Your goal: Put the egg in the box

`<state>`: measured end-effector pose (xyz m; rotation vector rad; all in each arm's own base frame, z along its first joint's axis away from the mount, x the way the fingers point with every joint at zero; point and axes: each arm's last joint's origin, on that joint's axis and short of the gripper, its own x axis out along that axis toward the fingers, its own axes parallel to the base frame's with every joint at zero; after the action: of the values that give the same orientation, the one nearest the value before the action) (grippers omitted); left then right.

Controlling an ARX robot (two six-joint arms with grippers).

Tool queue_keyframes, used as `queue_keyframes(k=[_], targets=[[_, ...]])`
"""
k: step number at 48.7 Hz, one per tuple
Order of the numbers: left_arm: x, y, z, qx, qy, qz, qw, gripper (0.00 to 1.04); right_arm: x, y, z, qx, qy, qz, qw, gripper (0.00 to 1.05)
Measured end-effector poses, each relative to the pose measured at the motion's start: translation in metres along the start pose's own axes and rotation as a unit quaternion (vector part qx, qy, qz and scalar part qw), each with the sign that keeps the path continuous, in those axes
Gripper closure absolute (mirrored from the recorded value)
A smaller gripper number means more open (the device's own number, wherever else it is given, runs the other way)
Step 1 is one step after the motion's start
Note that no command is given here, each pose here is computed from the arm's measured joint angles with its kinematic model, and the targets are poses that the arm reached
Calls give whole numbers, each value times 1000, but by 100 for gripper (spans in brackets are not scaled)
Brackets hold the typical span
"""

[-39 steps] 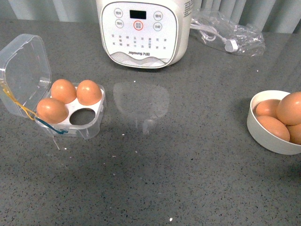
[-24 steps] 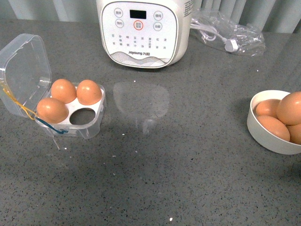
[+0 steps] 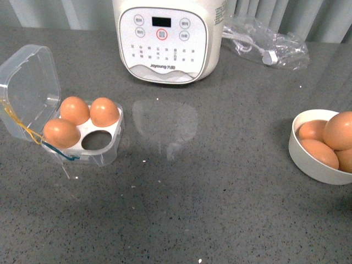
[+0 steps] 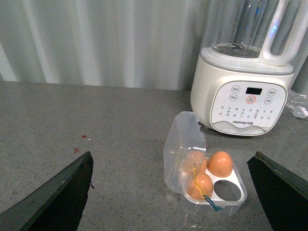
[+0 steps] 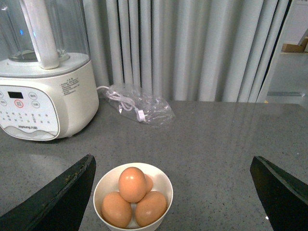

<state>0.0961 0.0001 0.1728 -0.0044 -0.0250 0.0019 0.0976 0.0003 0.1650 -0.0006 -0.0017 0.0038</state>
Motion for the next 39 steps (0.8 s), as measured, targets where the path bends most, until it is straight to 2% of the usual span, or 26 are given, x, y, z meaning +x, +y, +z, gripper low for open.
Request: queue_keyframes(k=[22,25,27,28,29,33,36,39], targets=[[0,0,0,0,0,0,1000,7,0,0,0,1,2,0,1000,7],[0,0,0,0,0,0,1000,7,0,0,1,42,72,-45,996,7],[0,0,0,0,0,0,1000,7,3,-2,5,86,132,-110,981,7],[0,0,0,0,0,1,1000,7,5,-3,6,90,142,-119,979,7],[0,0,0,0,0,0,1000,7,10,-3,9,122,154,-134,971,7],[0,0,0,0,0,-1,1000,7,31,-5,19,190,160,-125,961,7],[0,0,0,0,0,0,1000,7,43,-4,19,198,156,-102,962,7],[0,0,0,0,0,0,1000,7,55,-5,15,178,165,-89,966,7]])
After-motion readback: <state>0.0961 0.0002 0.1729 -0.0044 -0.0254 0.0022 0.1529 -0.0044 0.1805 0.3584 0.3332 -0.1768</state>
